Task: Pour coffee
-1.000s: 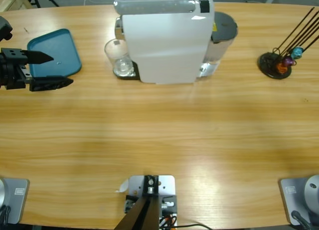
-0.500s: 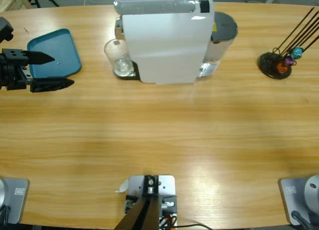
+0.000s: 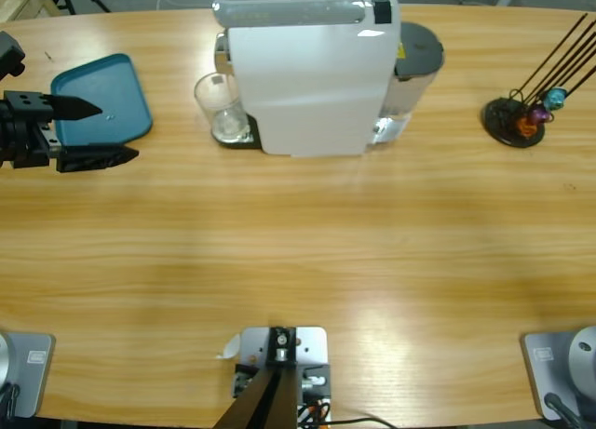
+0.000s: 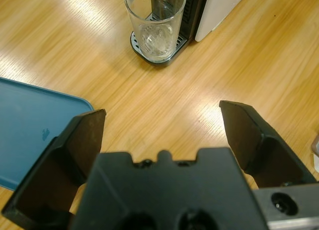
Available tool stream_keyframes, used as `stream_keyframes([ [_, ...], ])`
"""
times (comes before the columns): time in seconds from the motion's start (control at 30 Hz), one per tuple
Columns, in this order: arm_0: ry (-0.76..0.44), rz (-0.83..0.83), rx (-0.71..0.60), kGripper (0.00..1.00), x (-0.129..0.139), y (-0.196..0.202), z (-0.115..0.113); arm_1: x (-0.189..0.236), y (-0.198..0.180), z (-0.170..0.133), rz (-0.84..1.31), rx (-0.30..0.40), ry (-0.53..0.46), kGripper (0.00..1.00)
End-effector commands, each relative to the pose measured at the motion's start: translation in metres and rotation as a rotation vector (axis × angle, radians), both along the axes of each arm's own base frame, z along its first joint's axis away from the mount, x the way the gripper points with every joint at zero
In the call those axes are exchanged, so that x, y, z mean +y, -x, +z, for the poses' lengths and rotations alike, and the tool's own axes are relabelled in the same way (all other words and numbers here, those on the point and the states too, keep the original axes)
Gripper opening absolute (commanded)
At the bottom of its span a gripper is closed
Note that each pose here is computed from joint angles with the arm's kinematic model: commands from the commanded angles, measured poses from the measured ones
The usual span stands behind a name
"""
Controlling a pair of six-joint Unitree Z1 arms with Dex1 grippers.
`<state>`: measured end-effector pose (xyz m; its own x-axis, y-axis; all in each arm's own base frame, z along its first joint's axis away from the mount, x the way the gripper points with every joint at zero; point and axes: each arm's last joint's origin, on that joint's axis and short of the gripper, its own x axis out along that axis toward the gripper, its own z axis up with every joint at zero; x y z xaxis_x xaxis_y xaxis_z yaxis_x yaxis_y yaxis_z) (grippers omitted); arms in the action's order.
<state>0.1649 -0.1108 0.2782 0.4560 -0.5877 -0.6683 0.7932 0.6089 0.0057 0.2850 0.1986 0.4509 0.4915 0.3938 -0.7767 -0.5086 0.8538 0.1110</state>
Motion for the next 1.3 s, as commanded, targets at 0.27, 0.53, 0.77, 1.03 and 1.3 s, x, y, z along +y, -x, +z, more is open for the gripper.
stream_keyframes([
  [0.27, -0.019, -0.018, 0.003, 1.000, -0.001, 0.003, -0.006, -0.003, 0.018, -0.007, -0.003, 0.053, 0.017, 1.000],
  [0.53, -0.049, -0.031, 0.052, 1.000, -0.007, -0.003, -0.018, -0.034, 0.082, -0.013, 0.053, 0.037, -0.048, 1.000],
  [0.77, -0.056, -0.070, 0.065, 1.000, -0.011, 0.005, -0.022, -0.065, 0.126, -0.067, 0.104, 0.026, -0.103, 1.000],
  [1.03, -0.059, -0.080, 0.056, 1.000, -0.012, 0.009, -0.021, -0.075, 0.139, -0.094, 0.119, 0.013, -0.105, 1.000],
  [1.3, -0.059, -0.081, 0.058, 1.000, -0.013, 0.007, -0.021, -0.082, 0.149, -0.110, 0.158, 0.019, -0.079, 1.000],
])
